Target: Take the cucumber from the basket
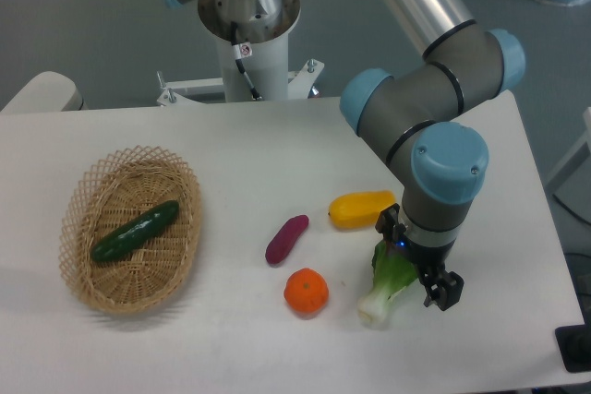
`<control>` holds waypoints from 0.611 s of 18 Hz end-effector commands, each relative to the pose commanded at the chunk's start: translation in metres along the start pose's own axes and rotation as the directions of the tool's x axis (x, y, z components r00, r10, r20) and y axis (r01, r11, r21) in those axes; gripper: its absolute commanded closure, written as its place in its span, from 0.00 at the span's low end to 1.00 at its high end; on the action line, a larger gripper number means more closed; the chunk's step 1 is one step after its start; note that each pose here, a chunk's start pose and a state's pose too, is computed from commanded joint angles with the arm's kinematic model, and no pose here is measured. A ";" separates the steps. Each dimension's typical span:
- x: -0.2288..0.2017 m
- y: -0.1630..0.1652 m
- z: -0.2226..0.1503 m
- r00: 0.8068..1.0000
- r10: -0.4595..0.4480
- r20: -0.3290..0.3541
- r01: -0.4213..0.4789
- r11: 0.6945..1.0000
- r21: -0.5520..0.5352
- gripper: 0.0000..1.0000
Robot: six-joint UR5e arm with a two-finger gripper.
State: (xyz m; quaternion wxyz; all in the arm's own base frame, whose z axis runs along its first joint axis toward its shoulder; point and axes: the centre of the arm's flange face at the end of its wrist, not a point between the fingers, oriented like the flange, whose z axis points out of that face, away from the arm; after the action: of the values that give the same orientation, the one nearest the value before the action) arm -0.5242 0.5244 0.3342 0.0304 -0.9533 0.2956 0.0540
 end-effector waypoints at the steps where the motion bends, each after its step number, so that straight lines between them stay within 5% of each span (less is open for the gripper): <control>1: 0.000 0.000 -0.001 1.000 0.000 0.002 0.000 1.000 0.000 0.00; 11: 0.006 -0.008 0.002 1.000 -0.029 -0.009 0.029 1.000 -0.001 0.00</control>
State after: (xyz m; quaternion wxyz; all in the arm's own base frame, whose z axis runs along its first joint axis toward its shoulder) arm -0.5151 0.5274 0.3315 0.0296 -0.9578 0.2817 0.0491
